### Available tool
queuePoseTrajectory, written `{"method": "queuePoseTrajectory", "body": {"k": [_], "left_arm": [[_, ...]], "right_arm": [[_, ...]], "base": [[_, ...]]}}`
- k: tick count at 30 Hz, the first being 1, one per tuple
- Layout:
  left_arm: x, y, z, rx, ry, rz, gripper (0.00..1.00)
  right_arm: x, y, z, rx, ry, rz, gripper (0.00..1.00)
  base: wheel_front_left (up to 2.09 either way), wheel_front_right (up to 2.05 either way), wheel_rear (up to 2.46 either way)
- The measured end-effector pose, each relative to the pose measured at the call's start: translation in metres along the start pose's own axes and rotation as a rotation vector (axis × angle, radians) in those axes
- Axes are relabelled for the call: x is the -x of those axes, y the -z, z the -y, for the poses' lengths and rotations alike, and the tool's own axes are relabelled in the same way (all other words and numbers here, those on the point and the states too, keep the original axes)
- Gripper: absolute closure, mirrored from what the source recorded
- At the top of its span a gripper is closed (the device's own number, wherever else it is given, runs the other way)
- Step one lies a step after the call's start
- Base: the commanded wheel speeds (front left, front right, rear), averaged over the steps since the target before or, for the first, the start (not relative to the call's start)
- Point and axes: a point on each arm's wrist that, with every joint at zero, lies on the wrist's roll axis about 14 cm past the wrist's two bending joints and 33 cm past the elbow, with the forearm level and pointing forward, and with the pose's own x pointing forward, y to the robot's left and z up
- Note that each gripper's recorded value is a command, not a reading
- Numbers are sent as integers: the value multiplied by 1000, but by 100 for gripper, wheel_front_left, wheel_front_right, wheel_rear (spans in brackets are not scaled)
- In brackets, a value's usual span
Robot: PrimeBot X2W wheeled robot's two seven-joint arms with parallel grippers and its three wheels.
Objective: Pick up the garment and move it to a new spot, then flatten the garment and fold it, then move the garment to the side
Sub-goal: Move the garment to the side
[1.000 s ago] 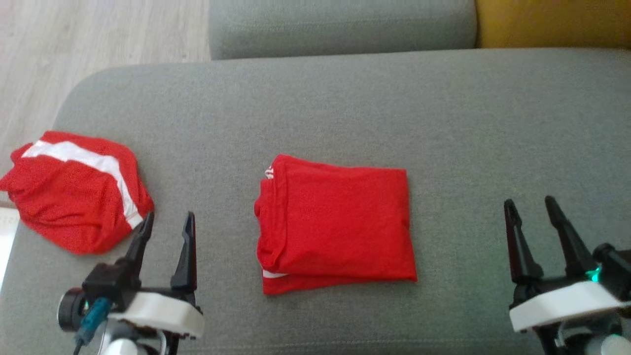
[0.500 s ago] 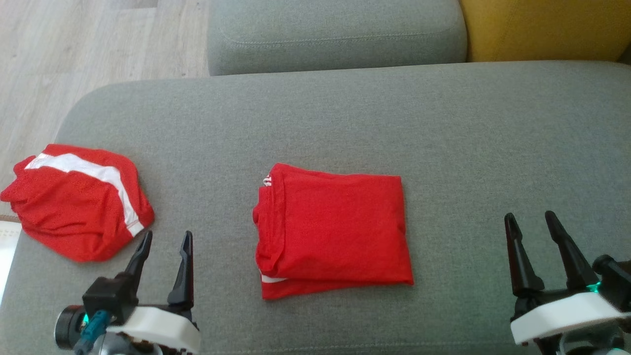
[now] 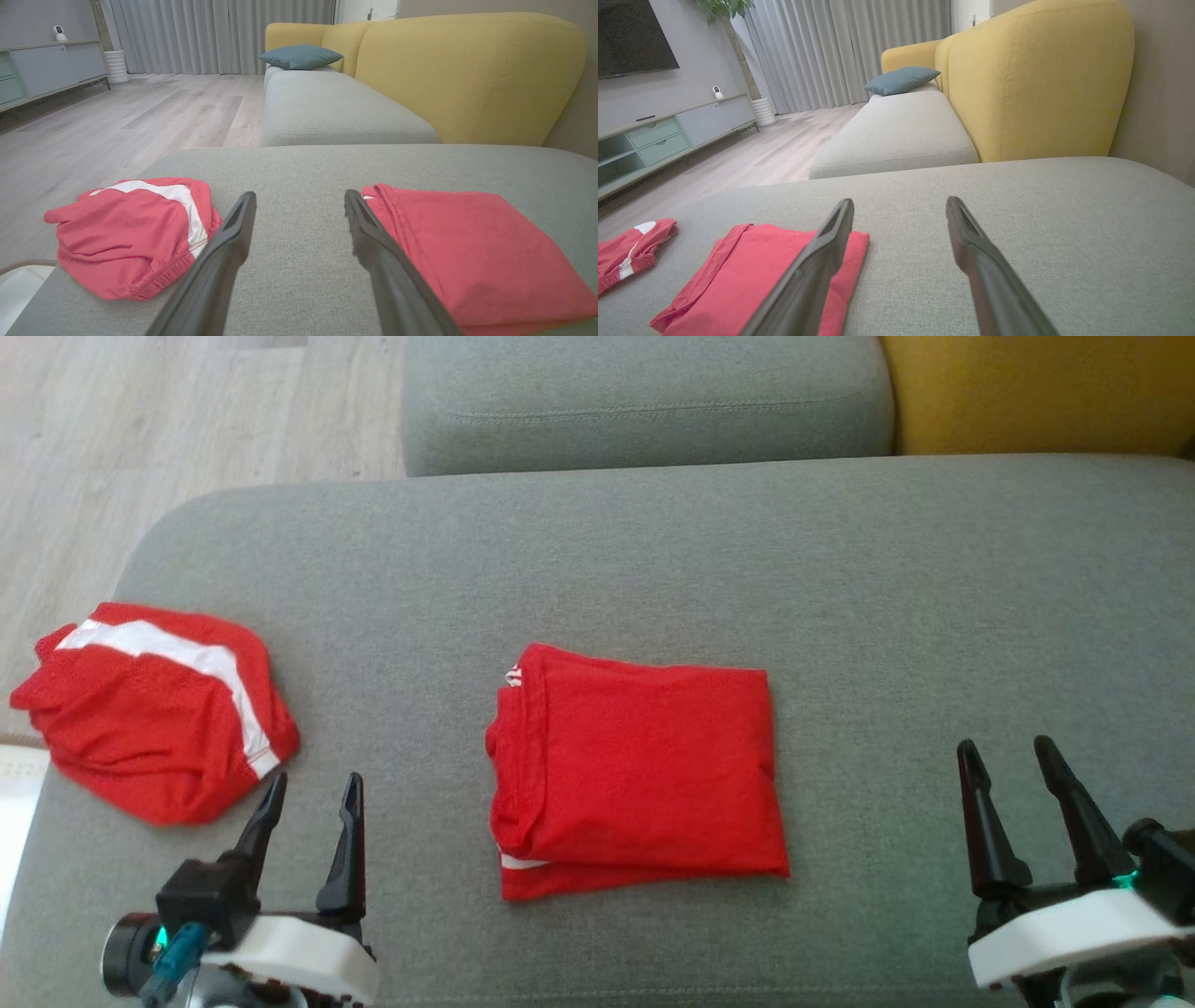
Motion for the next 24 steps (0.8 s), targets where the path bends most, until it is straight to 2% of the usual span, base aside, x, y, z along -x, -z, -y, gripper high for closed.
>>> {"method": "queuePoseTrajectory", "body": {"k": [7, 18, 24], "left_arm": [[-5, -9, -7, -8, -21, 31, 0], [-31, -29, -26, -14, -86, 110, 0], [-31, -30, -38, -31, -123, 112, 0]], "right_arm": [[-11, 22, -3, 4, -21, -93, 0], [-72, 104, -50, 15, -197, -363, 0], [-77, 155, -51, 5, -198, -528, 0]], "base": [[0, 0, 0], [0, 0, 0], [0, 0, 0]]}}
